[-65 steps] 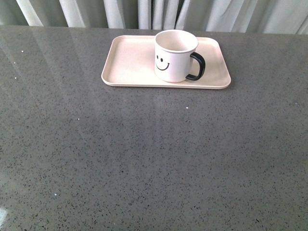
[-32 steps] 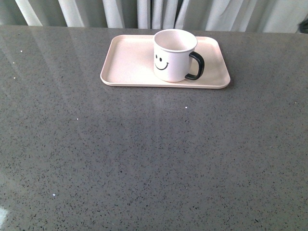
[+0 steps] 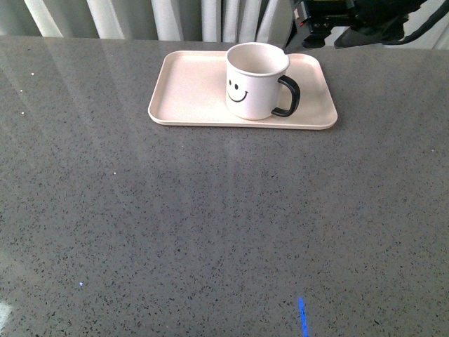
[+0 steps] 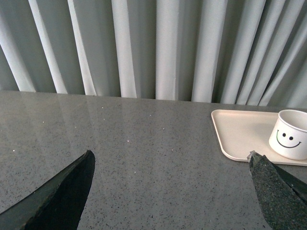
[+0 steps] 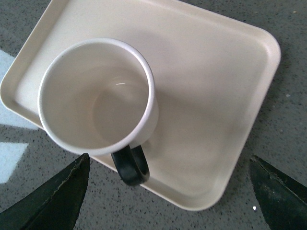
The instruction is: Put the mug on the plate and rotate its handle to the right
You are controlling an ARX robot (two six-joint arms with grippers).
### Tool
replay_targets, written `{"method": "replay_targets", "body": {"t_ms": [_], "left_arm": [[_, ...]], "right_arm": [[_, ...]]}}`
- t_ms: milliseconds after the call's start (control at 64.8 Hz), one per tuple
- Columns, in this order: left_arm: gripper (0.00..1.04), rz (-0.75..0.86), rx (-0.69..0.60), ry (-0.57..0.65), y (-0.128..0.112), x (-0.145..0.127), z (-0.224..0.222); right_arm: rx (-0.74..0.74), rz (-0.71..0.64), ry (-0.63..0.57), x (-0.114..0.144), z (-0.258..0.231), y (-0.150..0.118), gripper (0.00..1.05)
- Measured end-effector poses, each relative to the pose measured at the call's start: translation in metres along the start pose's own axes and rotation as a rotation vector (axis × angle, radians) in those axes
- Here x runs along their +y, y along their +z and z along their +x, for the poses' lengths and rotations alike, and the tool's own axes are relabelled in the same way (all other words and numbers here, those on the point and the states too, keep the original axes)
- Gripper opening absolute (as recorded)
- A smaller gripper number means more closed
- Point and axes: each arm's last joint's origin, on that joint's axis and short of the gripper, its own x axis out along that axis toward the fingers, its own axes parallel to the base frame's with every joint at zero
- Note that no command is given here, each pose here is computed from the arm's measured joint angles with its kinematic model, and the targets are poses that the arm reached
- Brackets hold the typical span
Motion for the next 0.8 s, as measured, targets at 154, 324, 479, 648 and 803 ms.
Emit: {"method": "replay_targets", "body": {"t_ms": [154,324,479,648,803], "left_arm": [[0.95,0.0,0.0,0.0,0.0,0.0,0.0],[0.96,0.0,0.0,0.0,0.0,0.0,0.0],[0.95,0.0,0.0,0.0,0.0,0.0,0.0],[0.96,0.0,0.0,0.0,0.0,0.0,0.0],[0.95,0.0,0.0,0.0,0.0,0.0,0.0]], "right_arm": [[0.029,0.003,-0.009,0.006,0.022,0.01,0.96],[0.051,0.013,-0.003,0.014,0.037,0.019,0.96],[0.07,0.014,-0.014,0.018,0.045,0.021,0.96],[0.1,0.022,-0.027,0.019,0.054,0.019,0.96],[0.119,0.032,-0.028,0.02,0.056,0.016,0.96]]}}
